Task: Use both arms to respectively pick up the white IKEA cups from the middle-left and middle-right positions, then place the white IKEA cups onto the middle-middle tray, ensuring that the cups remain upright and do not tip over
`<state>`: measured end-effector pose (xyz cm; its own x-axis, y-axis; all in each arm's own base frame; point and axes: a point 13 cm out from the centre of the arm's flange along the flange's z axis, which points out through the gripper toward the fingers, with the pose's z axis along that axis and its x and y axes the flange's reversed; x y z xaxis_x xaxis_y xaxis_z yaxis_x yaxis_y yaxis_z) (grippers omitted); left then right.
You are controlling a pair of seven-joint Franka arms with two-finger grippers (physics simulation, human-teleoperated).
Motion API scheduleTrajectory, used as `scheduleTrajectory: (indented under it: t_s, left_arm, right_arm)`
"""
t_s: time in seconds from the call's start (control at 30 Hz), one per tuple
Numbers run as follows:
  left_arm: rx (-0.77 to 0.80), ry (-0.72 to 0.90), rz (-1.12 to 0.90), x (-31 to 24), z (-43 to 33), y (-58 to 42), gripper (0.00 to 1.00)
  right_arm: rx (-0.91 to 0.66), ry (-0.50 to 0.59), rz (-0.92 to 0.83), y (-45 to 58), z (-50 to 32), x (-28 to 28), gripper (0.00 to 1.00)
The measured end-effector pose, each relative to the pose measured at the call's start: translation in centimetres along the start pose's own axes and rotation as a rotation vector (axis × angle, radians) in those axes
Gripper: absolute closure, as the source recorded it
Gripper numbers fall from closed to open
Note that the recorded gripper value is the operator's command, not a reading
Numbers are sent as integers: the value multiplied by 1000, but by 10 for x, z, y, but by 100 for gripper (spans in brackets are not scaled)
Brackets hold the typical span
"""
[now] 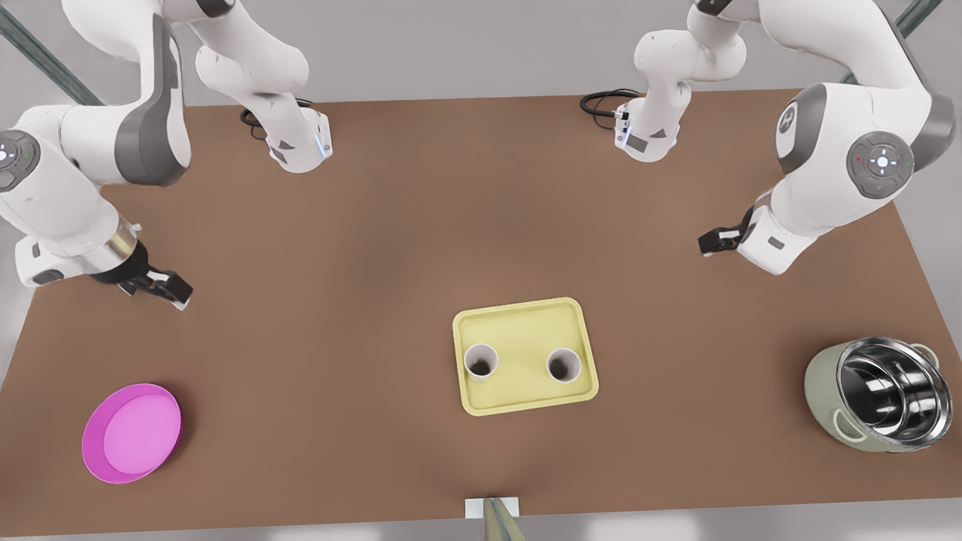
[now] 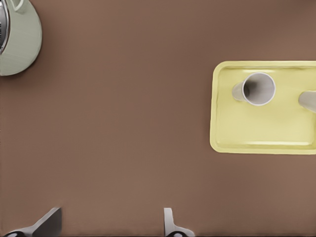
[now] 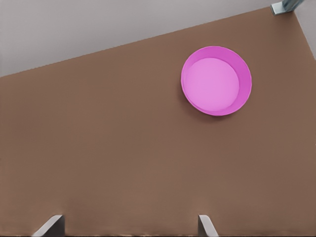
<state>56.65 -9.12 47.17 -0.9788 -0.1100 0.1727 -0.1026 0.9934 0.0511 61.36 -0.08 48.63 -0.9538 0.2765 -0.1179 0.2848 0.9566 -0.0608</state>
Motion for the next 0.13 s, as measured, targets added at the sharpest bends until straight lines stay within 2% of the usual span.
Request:
scheduleTrajectory:
  t_s: [0.13]
  left_arm:
    - [-7,37,48,9,3,3,0]
  right_arm:
    - [0,76,-77,-10,-3,26,0]
